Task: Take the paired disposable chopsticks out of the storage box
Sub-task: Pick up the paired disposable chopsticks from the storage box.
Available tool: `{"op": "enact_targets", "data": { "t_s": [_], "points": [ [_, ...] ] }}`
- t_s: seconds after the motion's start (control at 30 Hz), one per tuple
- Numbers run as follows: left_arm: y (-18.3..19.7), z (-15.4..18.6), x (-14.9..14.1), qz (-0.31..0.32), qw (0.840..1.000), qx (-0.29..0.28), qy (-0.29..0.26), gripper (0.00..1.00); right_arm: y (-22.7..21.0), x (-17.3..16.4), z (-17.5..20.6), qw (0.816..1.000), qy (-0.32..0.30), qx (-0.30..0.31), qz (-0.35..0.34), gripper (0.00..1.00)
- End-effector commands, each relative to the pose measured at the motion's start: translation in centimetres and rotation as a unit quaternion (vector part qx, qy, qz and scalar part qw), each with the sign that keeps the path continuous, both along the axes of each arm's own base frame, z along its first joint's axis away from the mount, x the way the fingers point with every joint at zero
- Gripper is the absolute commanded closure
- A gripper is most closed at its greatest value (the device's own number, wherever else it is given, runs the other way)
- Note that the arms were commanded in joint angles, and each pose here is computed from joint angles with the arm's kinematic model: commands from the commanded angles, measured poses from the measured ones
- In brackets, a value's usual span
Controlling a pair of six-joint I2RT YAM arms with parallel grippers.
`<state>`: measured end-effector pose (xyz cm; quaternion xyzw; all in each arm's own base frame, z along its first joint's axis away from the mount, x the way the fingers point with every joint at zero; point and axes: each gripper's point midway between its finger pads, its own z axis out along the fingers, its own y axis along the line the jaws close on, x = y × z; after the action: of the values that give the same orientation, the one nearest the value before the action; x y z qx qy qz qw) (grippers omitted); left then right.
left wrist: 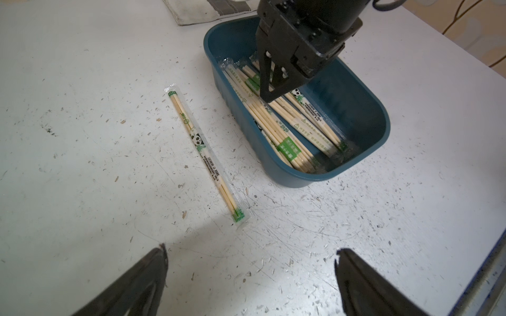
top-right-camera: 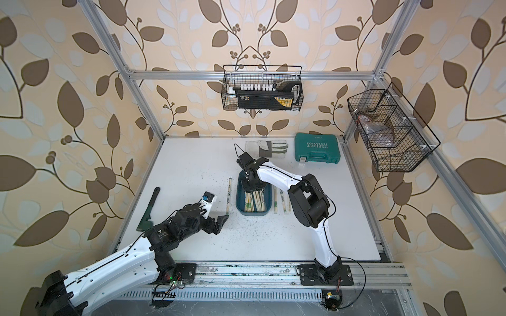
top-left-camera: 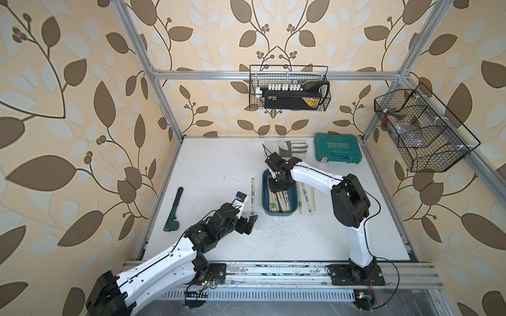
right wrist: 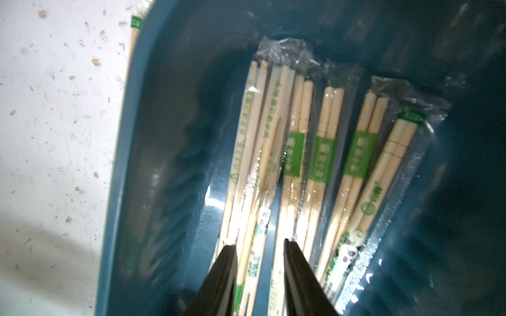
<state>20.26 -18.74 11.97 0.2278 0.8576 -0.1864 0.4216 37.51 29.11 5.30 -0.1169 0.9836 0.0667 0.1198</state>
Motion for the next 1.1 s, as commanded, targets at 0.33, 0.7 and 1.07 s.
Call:
{"op": "enact_targets", "data": {
  "t_s": [0.33, 0.7, 1.07],
  "points": [
    [-0.5, 1.2, 0.4, -0.005, 1.0, -0.01, -0.015, 0.01, 0.4, 1.1, -3.3, 0.999, 0.028, 0.009, -0.018, 0.71],
    [-0.5, 1.1, 0.5, -0.002, 1.0, -0.009, -0.014, 0.01, 0.3, 1.3, -4.4, 0.999, 0.04, 0.013, -0.021, 0.78],
    [-0.5, 1.1, 0.5, -0.002, 1.0, -0.009, -0.014, 0.01, -0.2, 1.5, -4.9, 0.999, 0.043, 0.001, -0.028, 0.82]
  ]
}}
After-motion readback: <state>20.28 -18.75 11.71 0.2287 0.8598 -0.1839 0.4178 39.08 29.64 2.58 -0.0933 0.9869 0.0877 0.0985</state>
